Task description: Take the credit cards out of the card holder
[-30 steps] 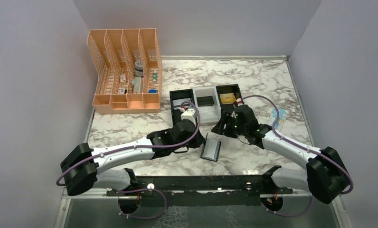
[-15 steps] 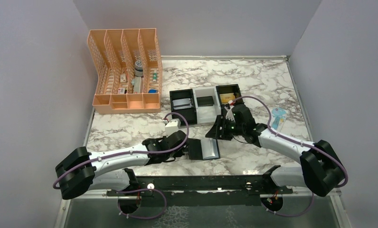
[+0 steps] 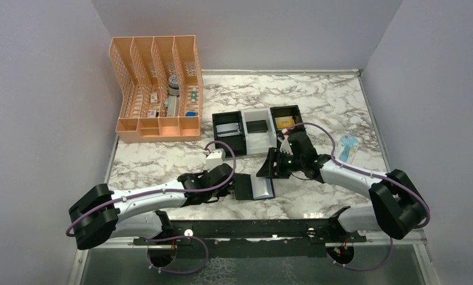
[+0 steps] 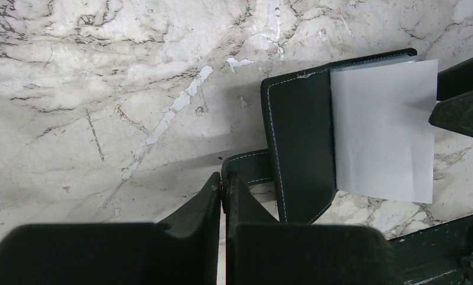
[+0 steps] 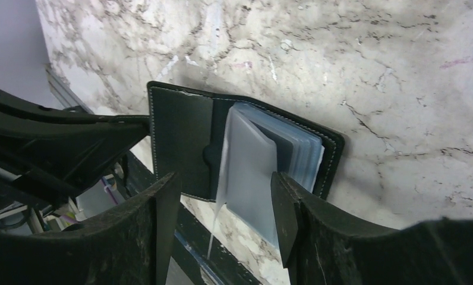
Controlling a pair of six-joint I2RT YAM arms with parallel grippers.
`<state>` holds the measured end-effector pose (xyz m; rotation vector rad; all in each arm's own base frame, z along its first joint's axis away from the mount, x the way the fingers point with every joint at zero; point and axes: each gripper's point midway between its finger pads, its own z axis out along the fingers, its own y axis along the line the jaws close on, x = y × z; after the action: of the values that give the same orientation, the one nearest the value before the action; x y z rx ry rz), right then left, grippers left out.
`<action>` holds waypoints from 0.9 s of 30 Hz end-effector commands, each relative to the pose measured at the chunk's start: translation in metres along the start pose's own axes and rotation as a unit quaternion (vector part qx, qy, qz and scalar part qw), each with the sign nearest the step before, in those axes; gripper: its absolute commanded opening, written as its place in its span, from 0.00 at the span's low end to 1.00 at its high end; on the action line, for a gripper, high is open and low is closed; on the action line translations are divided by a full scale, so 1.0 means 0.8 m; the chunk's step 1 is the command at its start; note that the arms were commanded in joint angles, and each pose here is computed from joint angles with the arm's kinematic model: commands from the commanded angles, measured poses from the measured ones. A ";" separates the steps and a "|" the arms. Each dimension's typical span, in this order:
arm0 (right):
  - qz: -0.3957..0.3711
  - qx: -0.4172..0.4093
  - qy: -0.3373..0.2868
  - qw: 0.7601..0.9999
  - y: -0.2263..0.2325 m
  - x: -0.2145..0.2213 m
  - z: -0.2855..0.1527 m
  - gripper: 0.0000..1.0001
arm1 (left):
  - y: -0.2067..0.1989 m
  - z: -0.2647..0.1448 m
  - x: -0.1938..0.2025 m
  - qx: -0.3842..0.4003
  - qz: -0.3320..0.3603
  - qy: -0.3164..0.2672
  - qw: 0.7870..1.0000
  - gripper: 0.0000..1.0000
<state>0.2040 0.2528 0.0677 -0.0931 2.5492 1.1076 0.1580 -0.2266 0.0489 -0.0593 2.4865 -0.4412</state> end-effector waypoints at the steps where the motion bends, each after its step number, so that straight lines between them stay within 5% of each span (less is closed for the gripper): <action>1: -0.014 0.003 0.006 1.000 -0.003 -0.003 0.005 0.59 | 0.009 0.003 0.002 -0.016 0.010 -0.001 1.000 0.00; 27: -0.041 -0.065 0.031 0.997 0.029 -0.001 0.003 0.61 | 0.003 0.011 0.007 -0.016 0.023 0.013 1.000 0.00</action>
<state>0.1965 0.2626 0.0598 -0.2046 2.5779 1.1886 0.1559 -0.2224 0.0342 -0.0248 2.5224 -0.3741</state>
